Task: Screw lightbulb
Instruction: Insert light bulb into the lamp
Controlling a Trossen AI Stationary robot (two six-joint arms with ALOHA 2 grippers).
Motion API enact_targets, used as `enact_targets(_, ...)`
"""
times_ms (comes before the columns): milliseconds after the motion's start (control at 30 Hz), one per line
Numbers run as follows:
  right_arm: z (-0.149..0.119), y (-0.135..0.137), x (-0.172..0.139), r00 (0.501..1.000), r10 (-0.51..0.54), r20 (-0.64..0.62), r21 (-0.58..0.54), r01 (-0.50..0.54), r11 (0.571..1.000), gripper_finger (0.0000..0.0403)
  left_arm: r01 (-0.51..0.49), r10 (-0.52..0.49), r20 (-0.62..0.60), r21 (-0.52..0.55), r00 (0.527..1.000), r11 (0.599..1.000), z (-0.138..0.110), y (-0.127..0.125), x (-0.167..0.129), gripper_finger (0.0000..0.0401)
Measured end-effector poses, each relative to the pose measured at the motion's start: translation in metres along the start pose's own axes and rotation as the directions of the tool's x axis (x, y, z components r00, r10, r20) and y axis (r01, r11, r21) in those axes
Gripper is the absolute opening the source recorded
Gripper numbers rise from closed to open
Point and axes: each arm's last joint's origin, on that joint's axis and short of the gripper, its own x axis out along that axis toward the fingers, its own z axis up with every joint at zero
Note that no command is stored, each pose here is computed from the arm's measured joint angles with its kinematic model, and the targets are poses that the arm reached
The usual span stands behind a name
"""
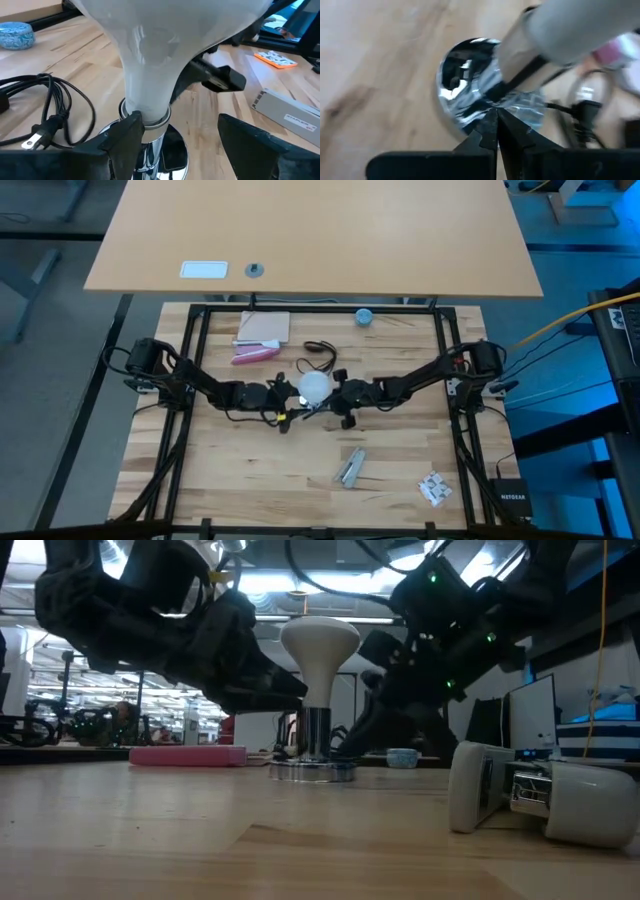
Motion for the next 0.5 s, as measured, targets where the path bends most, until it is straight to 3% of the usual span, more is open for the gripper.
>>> enact_targets(167, -0.006, 0.007, 0.011, 0.997, 0.066, 0.028, 0.033, -0.067, 0.997, 0.0014, 0.011, -0.011, 0.030, -0.006, 1.000, 1.000, 0.002, -0.002, -0.001, 0.0250)
enact_targets(500, -0.009, 0.009, 0.015, 0.997, 0.066, 0.028, 0.081, -0.068, 0.994, 0.0014, -0.024, 0.023, 0.043, 0.024, 0.999, 0.999, 0.003, -0.001, -0.001, 0.0251)
